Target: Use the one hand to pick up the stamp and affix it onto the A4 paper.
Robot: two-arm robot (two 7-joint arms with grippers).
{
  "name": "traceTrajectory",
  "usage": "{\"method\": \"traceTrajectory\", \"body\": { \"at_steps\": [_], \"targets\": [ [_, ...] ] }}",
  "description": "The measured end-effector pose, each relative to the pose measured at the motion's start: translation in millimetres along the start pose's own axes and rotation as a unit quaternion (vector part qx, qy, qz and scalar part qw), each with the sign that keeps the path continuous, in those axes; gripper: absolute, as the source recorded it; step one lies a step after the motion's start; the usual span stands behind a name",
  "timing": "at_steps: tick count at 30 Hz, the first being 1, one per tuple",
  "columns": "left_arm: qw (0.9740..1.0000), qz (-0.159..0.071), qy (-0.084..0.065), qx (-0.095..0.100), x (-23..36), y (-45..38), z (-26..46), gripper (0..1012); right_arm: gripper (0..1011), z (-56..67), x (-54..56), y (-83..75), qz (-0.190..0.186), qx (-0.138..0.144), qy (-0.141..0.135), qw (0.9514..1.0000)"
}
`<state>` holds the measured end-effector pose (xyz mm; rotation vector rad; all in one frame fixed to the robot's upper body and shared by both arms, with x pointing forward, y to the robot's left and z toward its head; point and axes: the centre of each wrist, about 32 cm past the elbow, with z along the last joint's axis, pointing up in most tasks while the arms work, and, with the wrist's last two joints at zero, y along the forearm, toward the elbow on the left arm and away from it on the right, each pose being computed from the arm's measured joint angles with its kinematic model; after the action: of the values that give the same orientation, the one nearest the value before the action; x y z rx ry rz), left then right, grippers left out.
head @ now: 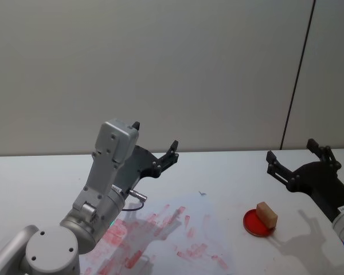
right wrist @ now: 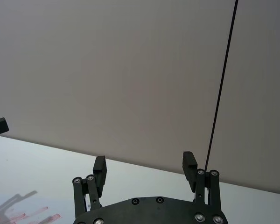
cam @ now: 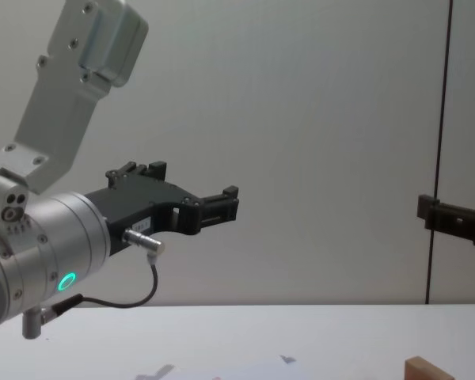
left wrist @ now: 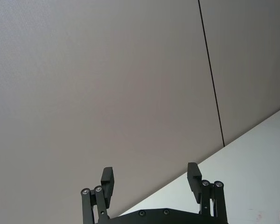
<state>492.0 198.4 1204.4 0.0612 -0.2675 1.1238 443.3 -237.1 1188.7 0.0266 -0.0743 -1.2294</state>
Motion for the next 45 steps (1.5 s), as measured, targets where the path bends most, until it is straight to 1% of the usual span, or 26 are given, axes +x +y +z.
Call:
{"method": "traceTrajectory", "body": {
  "at_steps": [36,42,45],
  "targets": [
    [1.0,0.0,0.0,0.0,0.0,0.0,0.0,1001,1001,-0.1,0.3,0.0,0.0,0.0,0.0,1.0],
    [1.0,0.0,0.0,0.0,0.0,0.0,0.0,1001,1001,-0.8,3.9,-2.3,0.0,-0.008,0.001,1.0],
    [1.0,0.0,0.0,0.0,0.0,0.0,0.0,1001,1001,-1.2,7.6,-5.9,0.001,-0.019,0.003,0.9998]
  ]
}}
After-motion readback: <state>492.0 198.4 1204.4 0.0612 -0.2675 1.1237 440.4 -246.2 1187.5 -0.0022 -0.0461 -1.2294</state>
